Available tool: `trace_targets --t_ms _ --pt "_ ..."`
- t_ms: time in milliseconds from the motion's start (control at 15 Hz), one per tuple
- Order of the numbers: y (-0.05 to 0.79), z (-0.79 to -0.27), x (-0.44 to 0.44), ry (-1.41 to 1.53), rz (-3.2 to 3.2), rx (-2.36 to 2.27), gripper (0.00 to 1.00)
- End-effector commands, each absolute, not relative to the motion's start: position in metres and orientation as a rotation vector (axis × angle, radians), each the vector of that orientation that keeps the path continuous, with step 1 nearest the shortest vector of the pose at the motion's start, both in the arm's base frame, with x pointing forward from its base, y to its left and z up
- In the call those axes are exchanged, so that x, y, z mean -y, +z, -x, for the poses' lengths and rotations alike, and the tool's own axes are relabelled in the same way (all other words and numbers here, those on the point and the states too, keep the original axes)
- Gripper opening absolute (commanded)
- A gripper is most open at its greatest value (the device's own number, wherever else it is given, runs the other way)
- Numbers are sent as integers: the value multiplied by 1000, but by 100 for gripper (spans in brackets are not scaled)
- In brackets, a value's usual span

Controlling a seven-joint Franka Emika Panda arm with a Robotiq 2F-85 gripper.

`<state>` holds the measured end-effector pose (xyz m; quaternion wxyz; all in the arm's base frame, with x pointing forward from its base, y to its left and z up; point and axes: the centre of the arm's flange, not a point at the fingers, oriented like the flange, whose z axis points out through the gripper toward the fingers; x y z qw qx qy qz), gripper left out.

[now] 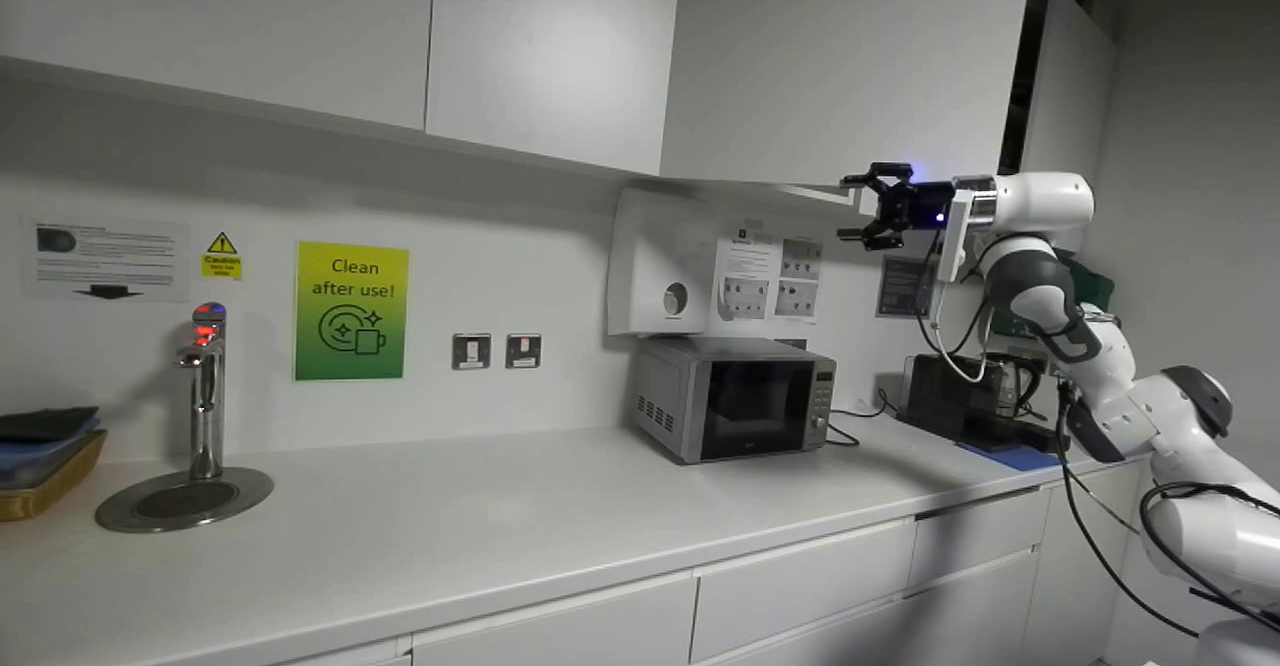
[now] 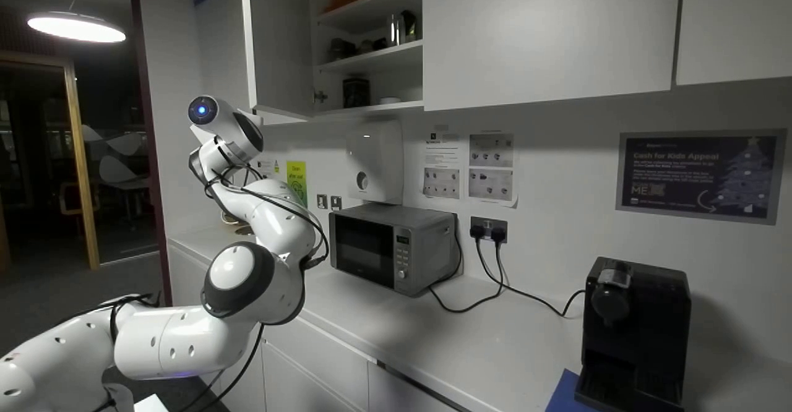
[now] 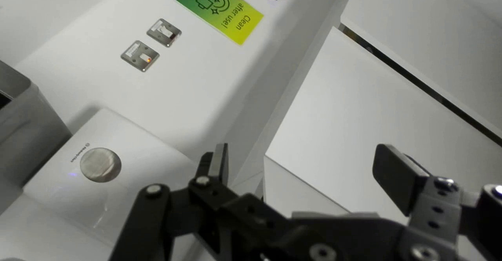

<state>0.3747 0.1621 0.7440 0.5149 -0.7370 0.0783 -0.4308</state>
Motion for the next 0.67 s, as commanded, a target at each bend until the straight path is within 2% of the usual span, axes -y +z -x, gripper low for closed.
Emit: trace_targets --t_ms 0,600 --pt "752 -368 -161 -958 1856 -210 100" --pt "747 -360 -166 -755 2024 -258 100"
